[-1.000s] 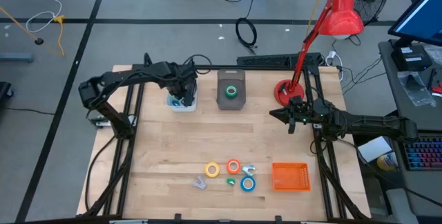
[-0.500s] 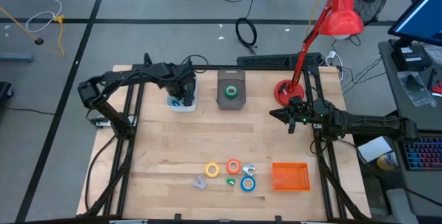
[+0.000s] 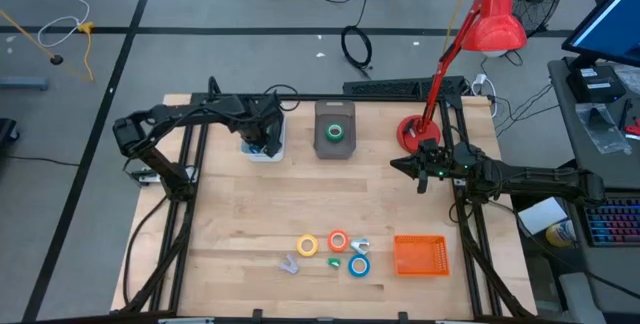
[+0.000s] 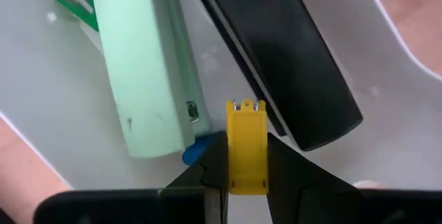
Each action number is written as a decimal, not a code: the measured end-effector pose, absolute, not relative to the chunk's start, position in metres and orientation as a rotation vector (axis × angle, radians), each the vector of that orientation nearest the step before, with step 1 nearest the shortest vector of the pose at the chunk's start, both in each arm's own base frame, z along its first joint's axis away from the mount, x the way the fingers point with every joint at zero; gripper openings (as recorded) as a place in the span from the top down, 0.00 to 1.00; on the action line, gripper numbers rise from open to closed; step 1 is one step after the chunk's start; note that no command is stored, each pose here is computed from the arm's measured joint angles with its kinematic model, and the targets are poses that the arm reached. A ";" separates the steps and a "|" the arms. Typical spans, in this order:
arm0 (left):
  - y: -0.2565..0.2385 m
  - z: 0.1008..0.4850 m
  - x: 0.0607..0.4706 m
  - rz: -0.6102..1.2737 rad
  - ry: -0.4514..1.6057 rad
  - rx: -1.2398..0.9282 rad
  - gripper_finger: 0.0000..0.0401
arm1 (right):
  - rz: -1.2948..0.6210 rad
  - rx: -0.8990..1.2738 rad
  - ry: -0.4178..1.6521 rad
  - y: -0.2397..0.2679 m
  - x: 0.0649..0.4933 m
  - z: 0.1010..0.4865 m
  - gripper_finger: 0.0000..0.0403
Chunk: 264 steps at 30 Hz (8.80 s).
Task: Pick and place Stapler, Stapler remover, tape
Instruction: Put the small yellow stapler into the white bin
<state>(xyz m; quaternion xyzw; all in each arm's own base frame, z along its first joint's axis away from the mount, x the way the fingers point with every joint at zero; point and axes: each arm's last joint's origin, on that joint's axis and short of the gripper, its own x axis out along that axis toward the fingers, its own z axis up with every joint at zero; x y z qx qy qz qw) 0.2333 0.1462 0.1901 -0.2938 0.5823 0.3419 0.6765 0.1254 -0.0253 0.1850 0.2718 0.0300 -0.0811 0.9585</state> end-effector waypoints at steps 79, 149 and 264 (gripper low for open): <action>0.136 0.193 0.241 0.708 1.318 -0.609 0.08 | -0.161 0.552 0.061 -0.025 0.125 0.185 0.99; 0.125 0.214 0.258 0.908 1.221 -0.564 0.84 | -0.163 0.578 0.059 -0.025 0.125 0.185 0.99; 0.125 0.291 0.250 0.886 1.219 -0.698 0.21 | -0.151 0.573 0.023 -0.025 0.126 0.189 0.99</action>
